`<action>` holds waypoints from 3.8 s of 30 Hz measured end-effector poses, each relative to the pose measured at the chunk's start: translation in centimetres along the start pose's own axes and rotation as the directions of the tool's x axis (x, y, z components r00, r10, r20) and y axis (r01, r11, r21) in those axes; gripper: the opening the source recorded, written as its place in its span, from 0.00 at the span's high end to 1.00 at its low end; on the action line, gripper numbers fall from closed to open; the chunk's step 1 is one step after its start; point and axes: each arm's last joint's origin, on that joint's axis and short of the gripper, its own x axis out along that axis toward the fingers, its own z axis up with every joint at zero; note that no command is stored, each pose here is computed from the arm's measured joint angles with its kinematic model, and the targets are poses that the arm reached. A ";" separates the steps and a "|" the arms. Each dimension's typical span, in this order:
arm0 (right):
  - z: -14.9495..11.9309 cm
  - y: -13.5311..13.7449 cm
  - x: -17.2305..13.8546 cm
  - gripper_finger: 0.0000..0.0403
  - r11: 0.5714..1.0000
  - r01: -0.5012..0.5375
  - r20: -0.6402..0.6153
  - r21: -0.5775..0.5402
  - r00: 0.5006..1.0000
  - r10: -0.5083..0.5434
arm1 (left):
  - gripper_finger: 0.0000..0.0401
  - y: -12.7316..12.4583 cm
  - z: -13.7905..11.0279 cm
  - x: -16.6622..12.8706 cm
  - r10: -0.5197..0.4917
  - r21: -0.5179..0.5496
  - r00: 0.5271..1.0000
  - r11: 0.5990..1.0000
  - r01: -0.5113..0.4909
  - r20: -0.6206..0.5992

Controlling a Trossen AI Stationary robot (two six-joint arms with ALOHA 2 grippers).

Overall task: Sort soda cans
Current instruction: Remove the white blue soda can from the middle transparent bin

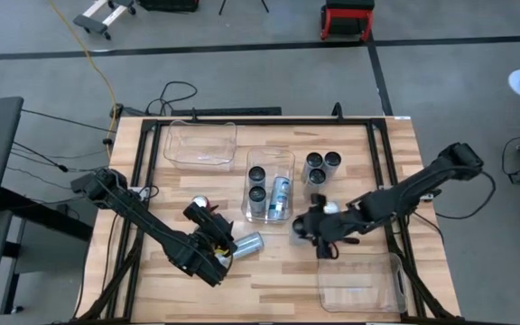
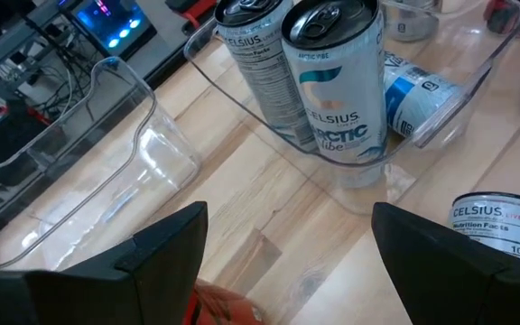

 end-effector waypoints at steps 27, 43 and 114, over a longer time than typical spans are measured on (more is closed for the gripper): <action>-0.2 -2.4 -2.3 0.04 0.996 0.086 -0.068 0.012 0.994 -0.085 | 0.24 0.1 0.2 0.2 0.012 0.089 1.000 0.996 -0.013 0.010; 6.8 -6.4 -5.1 0.01 0.988 0.150 0.218 0.026 0.964 -0.152 | 0.24 0.8 0.1 0.2 0.060 0.152 0.998 0.986 -0.064 0.029; 11.3 -17.1 10.9 0.07 0.933 0.093 -0.062 0.349 0.995 -0.076 | 0.30 18.2 -3.2 11.0 -0.455 0.267 0.882 0.871 0.412 0.122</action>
